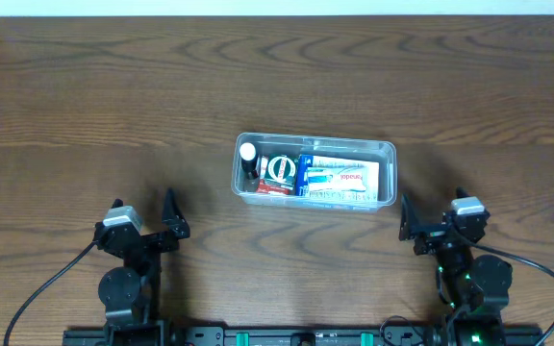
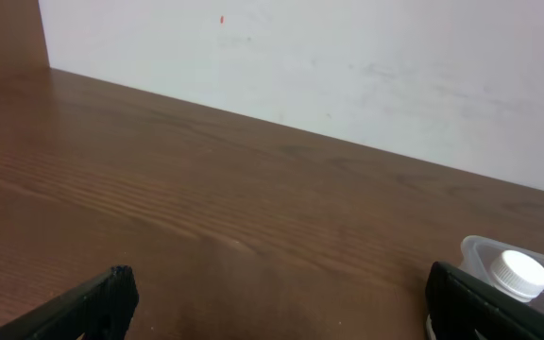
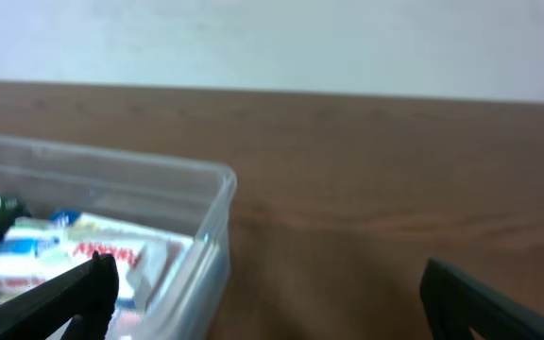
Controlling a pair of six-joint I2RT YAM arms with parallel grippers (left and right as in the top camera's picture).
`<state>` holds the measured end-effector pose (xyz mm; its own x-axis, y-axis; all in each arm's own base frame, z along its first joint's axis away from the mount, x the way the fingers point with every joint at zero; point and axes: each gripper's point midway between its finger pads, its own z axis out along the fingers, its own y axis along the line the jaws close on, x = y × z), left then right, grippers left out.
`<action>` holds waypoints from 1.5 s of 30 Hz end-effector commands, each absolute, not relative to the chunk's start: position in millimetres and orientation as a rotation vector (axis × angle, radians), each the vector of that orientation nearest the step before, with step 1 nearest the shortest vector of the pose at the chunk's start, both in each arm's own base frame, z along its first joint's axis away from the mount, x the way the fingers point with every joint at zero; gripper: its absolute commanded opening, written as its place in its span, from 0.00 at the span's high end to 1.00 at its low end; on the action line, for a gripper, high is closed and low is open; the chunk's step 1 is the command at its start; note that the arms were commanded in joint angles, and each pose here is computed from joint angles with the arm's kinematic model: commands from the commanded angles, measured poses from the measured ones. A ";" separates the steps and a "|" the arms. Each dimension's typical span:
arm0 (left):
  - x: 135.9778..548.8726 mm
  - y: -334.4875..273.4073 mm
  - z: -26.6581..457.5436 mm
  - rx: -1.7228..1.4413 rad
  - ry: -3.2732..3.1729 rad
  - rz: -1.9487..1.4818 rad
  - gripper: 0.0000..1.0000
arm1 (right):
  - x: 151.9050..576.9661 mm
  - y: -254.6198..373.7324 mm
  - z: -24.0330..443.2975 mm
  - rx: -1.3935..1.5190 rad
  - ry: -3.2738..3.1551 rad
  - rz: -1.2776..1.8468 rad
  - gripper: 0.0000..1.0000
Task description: Pack container
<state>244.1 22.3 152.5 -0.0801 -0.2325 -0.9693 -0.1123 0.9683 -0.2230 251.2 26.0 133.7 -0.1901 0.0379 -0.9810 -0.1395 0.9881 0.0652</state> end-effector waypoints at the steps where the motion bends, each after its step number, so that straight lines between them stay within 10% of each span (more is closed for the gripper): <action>1: 242.9 24.1 137.1 -0.272 1.703 -0.085 0.02 | 249.4 24.6 126.1 -0.085 1.779 0.144 0.01; 45: 242.9 24.1 137.1 -0.272 1.703 -0.085 0.02 | 244.6 24.7 160.1 -0.094 1.630 0.135 0.01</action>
